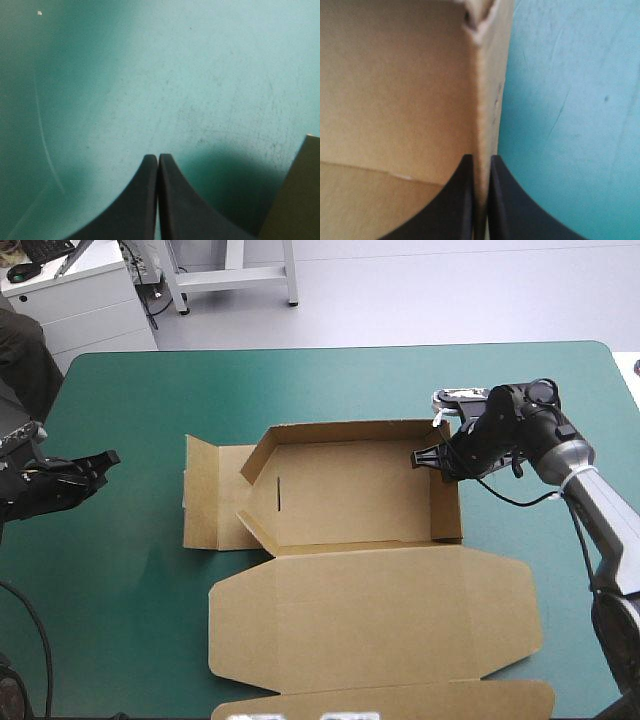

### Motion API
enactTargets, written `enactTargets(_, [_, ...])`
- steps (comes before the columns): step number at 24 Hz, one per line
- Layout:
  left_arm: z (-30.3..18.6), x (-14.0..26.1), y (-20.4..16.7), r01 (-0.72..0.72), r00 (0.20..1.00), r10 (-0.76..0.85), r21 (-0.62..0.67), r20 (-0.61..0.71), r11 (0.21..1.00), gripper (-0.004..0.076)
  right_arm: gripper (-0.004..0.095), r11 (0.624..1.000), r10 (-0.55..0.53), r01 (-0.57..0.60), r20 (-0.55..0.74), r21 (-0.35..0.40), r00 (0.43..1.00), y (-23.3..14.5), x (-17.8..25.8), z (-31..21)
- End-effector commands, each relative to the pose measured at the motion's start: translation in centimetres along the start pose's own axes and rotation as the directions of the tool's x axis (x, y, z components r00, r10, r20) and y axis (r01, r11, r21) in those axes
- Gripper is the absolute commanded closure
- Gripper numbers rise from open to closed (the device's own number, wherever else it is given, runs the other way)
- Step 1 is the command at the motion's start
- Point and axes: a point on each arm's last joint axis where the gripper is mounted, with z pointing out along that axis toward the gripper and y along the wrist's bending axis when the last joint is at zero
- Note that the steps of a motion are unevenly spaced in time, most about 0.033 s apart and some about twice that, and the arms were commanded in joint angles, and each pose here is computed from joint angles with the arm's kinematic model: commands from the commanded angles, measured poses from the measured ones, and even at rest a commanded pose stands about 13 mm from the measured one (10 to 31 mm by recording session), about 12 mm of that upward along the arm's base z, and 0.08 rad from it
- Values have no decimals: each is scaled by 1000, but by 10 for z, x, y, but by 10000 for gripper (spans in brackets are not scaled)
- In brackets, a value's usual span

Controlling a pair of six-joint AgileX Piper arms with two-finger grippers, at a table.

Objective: Fold the box

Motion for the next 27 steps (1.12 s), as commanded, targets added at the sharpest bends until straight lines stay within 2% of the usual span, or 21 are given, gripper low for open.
enactTargets(1, [-13, -9, -10, 14, 996, -17, 36, 84, 999, 734, 908, 1000, -9, 10, 70, -8, 998, 0, -10, -1])
enactTargets(6, [-14, -11, -9, 17, 994, -20, 31, 103, 999, 734, 907, 999, -32, 32, 138, -2, 990, 1, -27, -4])
enactTargets(8, [-14, -11, -9, 17, 994, -20, 31, 104, 999, 734, 874, 1000, -28, 30, 159, -4, 987, 2, -31, -11])
enactTargets(10, [-14, -11, -9, 17, 994, -20, 31, 104, 999, 734, 741, 1000, -25, 27, 165, -9, 986, 4, -34, -19])
enactTargets(11, [-14, -11, -9, 17, 994, -20, 31, 104, 999, 734, 622, 1000, -21, 22, 161, -8, 987, 4, -34, -21])
enactTargets(15, [-14, -11, -9, 17, 994, -20, 31, 104, 999, 734, 310, 1000, -24, 24, 143, 3, 989, 3, -33, -21])
enactTargets(18, [-14, -11, -9, 17, 994, -20, 31, 104, 999, 734, 181, 1000, 5, -8, 151, 20, 988, 2, -34, -22])
enactTargets(21, [-14, -11, -9, 18, 994, -22, 31, 104, 999, 734, 168, 999, 34, -37, 163, 19, 986, 4, -39, -39])
enactTargets(25, [-13, -10, -10, 18, 995, -21, 33, 96, 999, 734, 169, 999, 16, -21, 149, 33, 989, 7, -41, -68])
enactTargets(27, [-13, -10, -10, 18, 996, -21, 34, 92, 999, 734, 168, 999, 13, -20, 194, 33, 981, 9, -41, -83])
